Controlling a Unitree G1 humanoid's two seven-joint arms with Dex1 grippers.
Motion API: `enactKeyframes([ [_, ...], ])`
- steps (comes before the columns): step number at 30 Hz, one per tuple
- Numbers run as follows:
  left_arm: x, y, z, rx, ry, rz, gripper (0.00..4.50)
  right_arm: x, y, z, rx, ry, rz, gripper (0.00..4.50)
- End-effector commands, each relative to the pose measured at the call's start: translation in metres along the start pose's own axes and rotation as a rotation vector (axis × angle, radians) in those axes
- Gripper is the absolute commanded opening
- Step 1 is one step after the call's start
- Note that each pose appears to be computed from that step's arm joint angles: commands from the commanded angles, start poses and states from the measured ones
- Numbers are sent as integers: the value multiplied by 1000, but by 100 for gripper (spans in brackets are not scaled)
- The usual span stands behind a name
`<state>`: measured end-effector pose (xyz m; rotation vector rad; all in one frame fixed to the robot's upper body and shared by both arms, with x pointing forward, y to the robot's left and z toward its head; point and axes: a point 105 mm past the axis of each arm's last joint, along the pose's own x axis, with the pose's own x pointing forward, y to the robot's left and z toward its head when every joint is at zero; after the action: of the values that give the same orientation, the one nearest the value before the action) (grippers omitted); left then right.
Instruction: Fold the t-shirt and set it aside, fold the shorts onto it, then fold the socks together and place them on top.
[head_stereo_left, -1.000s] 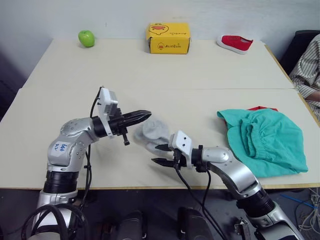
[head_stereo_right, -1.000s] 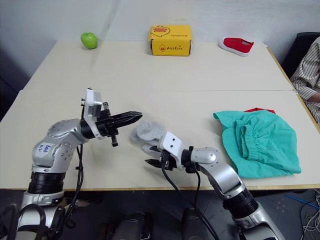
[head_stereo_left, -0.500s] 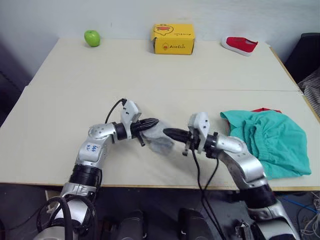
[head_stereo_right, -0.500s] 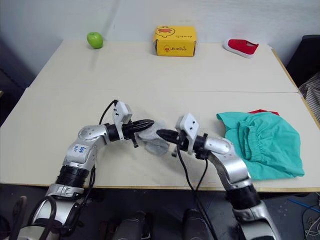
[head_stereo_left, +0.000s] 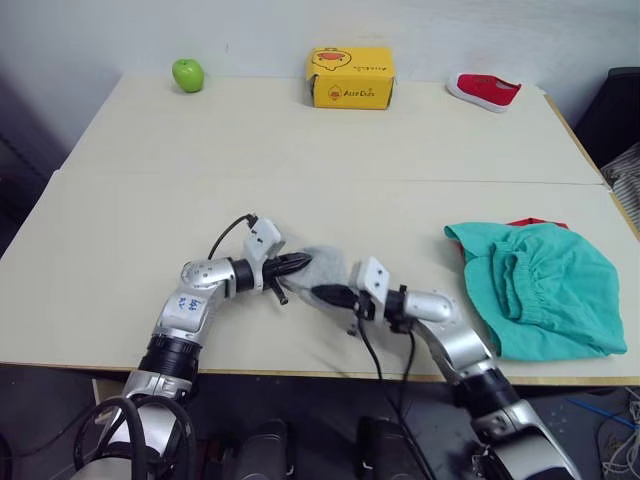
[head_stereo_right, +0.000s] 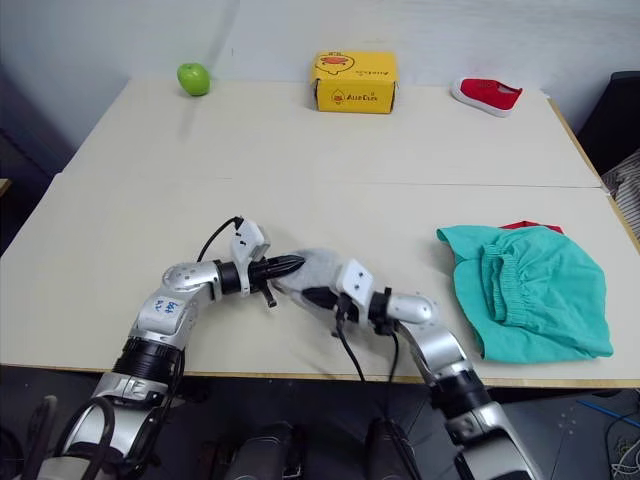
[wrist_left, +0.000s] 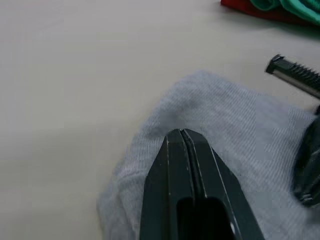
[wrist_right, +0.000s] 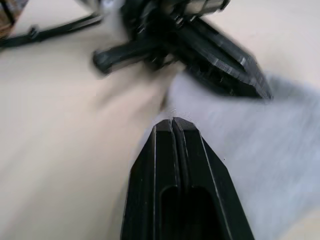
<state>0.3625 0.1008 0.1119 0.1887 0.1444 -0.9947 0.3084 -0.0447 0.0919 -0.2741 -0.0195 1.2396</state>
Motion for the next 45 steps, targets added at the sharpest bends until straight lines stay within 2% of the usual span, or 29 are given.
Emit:
enactKeyframes([
  [1, -3, -6, 4, 33, -14, -27, 0, -8, 4, 24, -29, -80, 39, 4],
  [8, -8, -10, -6, 71, 17, -34, 0, -12, -38, 52, 114, -222, -74, 4],
  [14, -7, -12, -6, 73, 13, -35, 0, 3, -62, 17, 147, -50, -163, 4],
  [18, -5, -13, -5, 75, 6, -37, 0, -10, -76, 5, 179, -20, -216, 4],
  [20, -6, -12, -5, 79, 3, -37, 0, -22, -73, 13, 266, -65, -169, 41],
  [22, -7, -12, -4, 83, 0, -37, 0, -35, -69, 24, 375, -111, -123, 98],
  [25, -8, -11, -4, 88, -4, -38, 0, -51, -62, 26, 490, -60, -83, 203],
  [28, -11, -10, -5, 97, -7, -39, 0, -65, -54, 23, 722, 32, -51, 306],
  [32, -13, -10, -8, 101, -2, -39, 0, -57, -45, 21, 931, 82, -15, 448],
  [36, -12, -11, -9, 107, 1, -39, 0, -28, -30, 26, 999, 118, 67, 448],
  [39, -12, -12, -9, 108, 0, -38, 0, -7, -28, 25, 1042, 145, 57, 448],
  [42, -12, -12, -11, 117, 6, -34, 0, 12, -36, 32, 1059, 115, 0, 387],
  [45, -15, -11, -11, 120, 6, -26, 0, 17, -45, 39, 1085, 68, -39, 281],
])
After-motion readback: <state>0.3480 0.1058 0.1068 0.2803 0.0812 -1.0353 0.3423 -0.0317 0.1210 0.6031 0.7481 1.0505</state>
